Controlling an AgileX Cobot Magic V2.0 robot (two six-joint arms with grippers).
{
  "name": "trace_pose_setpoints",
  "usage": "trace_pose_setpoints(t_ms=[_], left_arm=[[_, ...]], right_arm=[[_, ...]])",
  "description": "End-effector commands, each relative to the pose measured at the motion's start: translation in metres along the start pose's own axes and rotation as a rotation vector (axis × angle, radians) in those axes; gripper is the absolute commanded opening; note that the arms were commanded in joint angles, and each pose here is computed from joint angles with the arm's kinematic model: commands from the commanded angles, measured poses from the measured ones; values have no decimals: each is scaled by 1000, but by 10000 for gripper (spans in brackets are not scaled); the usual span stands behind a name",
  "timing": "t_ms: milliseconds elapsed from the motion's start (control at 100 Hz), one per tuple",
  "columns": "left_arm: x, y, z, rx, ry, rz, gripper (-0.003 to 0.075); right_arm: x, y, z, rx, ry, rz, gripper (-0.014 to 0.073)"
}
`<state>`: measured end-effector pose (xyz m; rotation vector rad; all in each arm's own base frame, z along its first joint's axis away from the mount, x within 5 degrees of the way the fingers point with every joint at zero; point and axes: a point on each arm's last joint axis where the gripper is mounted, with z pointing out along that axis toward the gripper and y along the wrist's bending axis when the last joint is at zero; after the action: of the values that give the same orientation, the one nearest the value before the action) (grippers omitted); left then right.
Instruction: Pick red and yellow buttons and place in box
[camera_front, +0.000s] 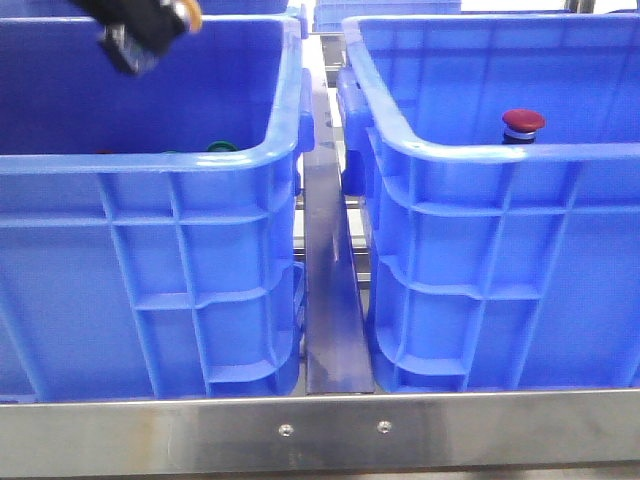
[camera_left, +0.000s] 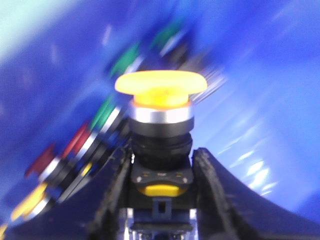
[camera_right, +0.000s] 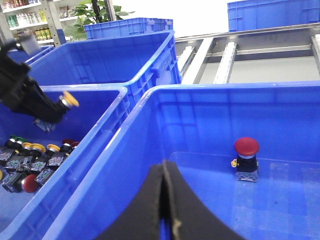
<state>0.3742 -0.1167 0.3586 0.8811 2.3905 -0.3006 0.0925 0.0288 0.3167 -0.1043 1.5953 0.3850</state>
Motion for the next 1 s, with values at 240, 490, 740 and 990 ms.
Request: trace_pose_setpoints(t_ms=[240,490,740,990], left_arm=[[-11,-57,-52,108,-178,120,27],[-6,-106,-44,278,-178,217,27],[-6,-141,-38,348,-160,319,27],[-5,-149,-36,367,-148,339,27]], right_arm=[[-10,-1,-1,20,-47,0,-68],[-10,-1,-1,20,-47,0,-68],[-10,-1,-1,20,-47,0,-68],[-11,1,6,0,-7,3,-3]])
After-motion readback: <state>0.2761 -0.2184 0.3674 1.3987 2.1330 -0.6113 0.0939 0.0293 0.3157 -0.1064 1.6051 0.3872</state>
